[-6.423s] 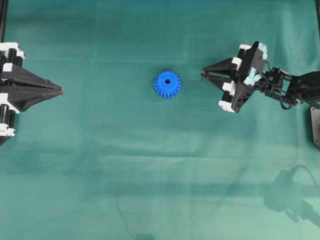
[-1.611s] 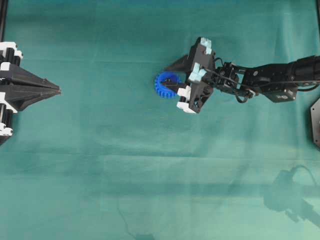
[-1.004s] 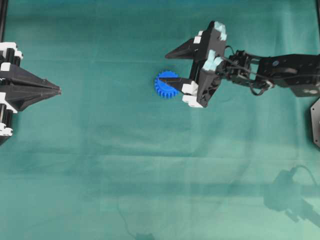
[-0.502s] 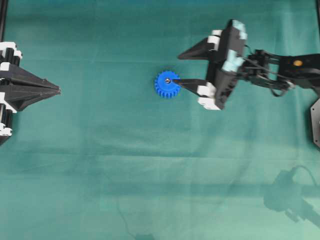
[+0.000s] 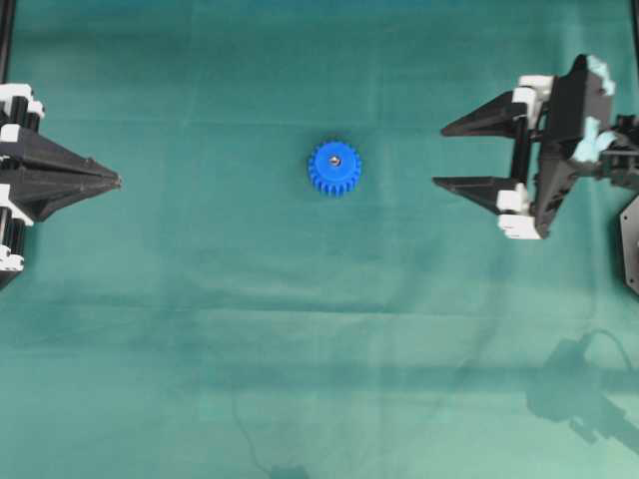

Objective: Insert the shaft placed at a random location into the center hole of the small gear at another random location.

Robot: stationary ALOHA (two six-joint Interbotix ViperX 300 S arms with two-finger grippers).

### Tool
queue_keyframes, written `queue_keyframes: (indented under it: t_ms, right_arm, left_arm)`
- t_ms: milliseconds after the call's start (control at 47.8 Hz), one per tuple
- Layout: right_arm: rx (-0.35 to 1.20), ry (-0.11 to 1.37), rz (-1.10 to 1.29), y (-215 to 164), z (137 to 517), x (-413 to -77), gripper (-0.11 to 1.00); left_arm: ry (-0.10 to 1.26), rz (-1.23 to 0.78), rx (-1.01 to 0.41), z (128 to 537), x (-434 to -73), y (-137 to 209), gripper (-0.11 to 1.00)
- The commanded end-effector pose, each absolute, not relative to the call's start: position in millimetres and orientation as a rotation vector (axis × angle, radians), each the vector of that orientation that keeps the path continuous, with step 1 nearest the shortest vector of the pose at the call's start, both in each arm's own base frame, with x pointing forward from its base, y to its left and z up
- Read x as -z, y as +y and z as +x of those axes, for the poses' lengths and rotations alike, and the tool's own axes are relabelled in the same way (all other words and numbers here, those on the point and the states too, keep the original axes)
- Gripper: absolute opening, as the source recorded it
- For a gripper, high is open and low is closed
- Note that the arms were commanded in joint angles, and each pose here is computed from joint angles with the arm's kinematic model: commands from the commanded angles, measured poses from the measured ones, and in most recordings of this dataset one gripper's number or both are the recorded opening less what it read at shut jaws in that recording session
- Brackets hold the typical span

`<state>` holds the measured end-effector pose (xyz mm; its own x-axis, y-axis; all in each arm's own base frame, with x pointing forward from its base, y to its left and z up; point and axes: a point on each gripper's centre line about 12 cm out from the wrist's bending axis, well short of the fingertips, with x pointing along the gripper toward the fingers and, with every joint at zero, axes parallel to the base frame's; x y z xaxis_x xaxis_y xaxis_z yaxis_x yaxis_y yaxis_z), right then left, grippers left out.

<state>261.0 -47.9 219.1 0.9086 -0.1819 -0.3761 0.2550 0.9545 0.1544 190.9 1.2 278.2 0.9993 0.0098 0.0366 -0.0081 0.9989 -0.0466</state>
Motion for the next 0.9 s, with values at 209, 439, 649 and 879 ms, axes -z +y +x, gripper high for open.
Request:
queue_keyframes:
  t_ms: [209, 439, 649, 879]
  right_arm:
    - [0.214, 0.359, 0.208, -42.5, 240.5, -224.0, 0.74]
    - [0.217, 0.373, 0.208, -41.7, 235.1, -216.2, 0.74]
    - [0.217, 0.375, 0.208, -41.6, 234.9, -215.6, 0.74]
    - [0.216, 0.375, 0.207, -41.6, 234.9, -215.6, 0.74]
  left_arm:
    - [-0.052, -0.05, -0.009, 191.2, -282.8, 1.2, -0.01]
    - [-0.049, -0.05, -0.009, 191.2, -282.4, 1.2, -0.01]
    - [-0.049, -0.05, -0.009, 191.2, -282.4, 1.2, -0.01]
    - [-0.051, -0.05, -0.009, 191.0, -282.7, 1.2, -0.01]
